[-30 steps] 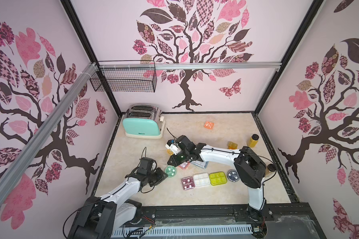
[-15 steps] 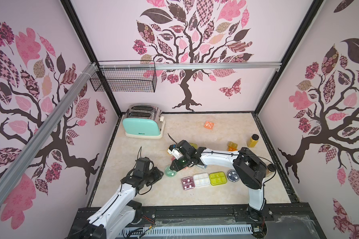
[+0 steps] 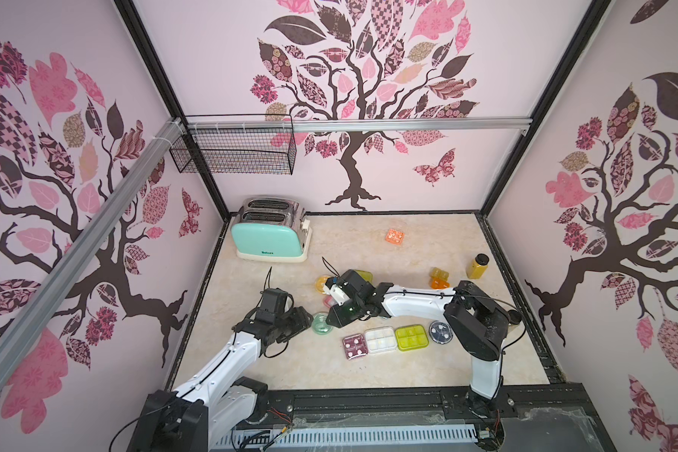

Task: Close pillboxes
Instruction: Close the lid on the pillbox.

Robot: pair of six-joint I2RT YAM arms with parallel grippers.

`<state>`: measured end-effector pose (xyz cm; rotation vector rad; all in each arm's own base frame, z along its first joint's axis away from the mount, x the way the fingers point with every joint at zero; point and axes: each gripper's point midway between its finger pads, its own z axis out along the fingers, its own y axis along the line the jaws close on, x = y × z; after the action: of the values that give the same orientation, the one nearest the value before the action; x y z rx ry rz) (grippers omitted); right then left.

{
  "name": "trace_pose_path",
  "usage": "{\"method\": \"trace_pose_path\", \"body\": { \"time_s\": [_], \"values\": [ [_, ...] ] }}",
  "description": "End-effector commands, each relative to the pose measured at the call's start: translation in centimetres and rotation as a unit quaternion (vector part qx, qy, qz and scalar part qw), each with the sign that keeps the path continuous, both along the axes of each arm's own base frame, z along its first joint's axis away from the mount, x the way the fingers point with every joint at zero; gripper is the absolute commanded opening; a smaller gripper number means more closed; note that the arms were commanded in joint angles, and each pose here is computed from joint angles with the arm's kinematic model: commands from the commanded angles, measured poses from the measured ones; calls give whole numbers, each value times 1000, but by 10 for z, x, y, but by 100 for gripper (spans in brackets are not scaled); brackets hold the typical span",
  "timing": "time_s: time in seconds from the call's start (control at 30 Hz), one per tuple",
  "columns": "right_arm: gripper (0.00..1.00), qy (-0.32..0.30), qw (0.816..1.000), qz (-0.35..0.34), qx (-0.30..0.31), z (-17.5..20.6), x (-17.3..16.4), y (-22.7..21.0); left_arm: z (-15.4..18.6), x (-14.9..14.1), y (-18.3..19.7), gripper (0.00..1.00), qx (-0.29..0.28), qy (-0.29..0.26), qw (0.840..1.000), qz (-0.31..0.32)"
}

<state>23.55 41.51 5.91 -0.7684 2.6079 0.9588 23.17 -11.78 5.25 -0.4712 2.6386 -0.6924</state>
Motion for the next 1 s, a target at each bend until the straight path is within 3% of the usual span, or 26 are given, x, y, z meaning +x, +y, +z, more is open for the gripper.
{"method": "trace_pose_path", "body": {
  "time_s": [0.0, 0.1, 0.2, 0.97],
  "values": [
    [36, -15, 1000, -23, 12, 17, 3, -3, 2, 8, -3, 62, 8, -19, 1000, -15],
    [43, -8, 999, -34, 18, 17, 3, -5, -5, 7, -4, 61, 4, -12, 1000, -16],
    [45, 0, 999, -38, 15, 12, 2, -5, -8, 7, -4, 60, 5, -8, 1000, -16],
    [44, 45, 998, -44, -7, -20, -2, -2, -26, -2, -6, 55, -8, 19, 1000, -11]
  ]
}}
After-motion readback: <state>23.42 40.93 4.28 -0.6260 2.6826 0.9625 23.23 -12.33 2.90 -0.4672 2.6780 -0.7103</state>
